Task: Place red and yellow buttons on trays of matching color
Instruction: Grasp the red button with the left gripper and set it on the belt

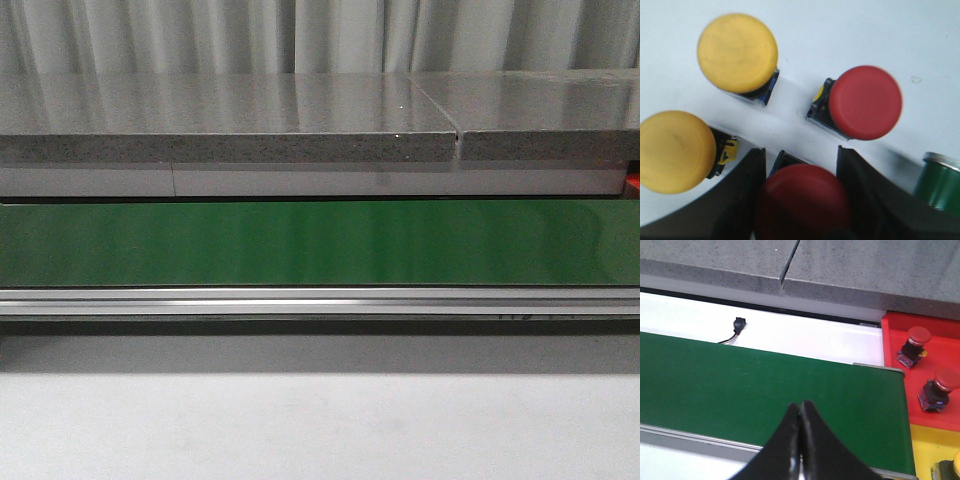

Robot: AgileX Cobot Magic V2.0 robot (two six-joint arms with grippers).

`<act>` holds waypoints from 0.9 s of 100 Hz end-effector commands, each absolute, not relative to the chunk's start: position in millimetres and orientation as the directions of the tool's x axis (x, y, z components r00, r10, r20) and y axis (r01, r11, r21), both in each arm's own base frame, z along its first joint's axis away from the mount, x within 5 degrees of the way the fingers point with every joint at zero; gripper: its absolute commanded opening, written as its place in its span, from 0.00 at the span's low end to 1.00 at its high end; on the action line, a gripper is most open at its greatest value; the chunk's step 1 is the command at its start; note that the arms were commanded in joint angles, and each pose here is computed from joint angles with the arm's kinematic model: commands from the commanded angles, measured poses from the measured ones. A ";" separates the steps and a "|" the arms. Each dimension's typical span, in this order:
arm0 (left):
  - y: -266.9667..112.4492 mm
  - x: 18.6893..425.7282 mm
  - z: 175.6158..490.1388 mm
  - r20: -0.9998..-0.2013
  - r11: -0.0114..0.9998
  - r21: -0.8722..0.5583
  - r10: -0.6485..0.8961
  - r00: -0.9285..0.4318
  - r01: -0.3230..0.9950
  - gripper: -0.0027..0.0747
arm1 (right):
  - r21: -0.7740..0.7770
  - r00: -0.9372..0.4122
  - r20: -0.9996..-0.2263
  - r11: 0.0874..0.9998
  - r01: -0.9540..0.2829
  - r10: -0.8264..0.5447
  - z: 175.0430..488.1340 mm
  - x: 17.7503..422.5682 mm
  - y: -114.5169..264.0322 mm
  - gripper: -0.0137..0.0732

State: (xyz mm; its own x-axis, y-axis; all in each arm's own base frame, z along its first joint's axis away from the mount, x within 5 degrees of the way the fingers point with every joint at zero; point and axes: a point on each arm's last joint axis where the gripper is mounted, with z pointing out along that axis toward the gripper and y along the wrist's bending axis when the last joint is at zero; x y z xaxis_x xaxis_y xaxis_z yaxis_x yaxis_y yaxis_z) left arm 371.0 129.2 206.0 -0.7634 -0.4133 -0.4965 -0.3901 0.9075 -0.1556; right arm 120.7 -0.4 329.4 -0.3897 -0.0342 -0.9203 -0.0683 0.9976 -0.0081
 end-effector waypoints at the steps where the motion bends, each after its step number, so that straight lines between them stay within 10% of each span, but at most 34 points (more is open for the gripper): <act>1: 127.2 368.0 260.2 -0.637 0.911 -0.175 -0.394 -0.662 -0.374 0.01 | -0.025 -0.311 -0.950 0.999 -0.048 -0.039 342.2 121.9 -2.2 0.08; 40: 73.3 335.6 329.4 -0.701 0.964 -0.159 -0.263 -0.663 -0.213 0.01 | -0.025 -0.311 -0.950 0.999 -0.048 -0.039 342.2 121.9 -2.2 0.08; 90: 16.4 327.9 281.4 -0.640 0.988 -0.136 -0.142 -0.755 -0.070 0.01 | -0.025 -0.311 -0.950 0.999 -0.048 -0.039 342.2 121.9 -2.2 0.08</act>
State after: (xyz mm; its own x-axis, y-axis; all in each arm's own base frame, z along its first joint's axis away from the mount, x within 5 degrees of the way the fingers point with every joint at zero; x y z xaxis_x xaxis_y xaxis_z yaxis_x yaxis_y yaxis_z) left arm 328.3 19.5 262.6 -0.8303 -0.1552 -0.5352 -0.0884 0.9850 -0.1485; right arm 120.6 -0.4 329.5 -0.3892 -0.0342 -0.9205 -0.0683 0.9976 -0.0082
